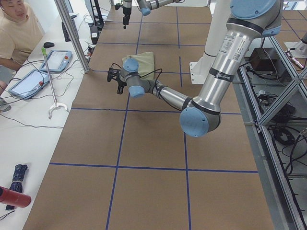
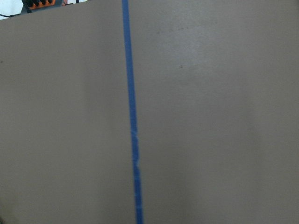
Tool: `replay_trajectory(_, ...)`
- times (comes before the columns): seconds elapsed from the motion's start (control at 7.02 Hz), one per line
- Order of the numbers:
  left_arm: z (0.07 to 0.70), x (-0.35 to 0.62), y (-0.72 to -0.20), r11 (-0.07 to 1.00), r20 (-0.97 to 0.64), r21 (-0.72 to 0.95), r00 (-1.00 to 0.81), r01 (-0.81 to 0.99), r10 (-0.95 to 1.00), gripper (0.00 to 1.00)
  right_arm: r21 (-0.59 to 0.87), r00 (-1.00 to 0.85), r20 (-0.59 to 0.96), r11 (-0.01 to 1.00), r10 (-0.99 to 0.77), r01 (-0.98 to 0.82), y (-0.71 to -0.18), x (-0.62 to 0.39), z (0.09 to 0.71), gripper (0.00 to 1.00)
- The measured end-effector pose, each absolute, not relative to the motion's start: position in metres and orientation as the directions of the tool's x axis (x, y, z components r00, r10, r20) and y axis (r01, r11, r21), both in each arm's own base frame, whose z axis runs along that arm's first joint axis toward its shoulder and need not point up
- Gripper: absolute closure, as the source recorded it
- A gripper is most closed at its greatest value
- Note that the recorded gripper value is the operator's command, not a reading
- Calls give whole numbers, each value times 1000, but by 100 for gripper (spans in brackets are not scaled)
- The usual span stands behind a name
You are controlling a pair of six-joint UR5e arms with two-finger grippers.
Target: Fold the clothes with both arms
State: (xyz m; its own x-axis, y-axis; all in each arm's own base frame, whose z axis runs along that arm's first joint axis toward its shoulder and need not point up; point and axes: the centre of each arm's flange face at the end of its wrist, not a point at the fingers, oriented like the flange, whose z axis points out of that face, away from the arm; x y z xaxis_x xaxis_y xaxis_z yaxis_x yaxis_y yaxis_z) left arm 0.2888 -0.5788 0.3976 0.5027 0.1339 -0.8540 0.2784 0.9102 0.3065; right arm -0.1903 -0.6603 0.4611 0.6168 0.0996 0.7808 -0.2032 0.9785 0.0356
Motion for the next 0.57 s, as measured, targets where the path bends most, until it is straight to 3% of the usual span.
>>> replay_trajectory(0.28, 456, 198, -555, 905, -778, 403, 572, 134, 262, 34, 93, 659, 752, 991, -7, -96, -607, -93, 572, 0)
replay_trajectory(0.57, 485, 123, -497, 909, -715, 416, 619, 2, 325, 30, 138, 686, 720, 990, -102, 2, -526, -29, 654, 0)
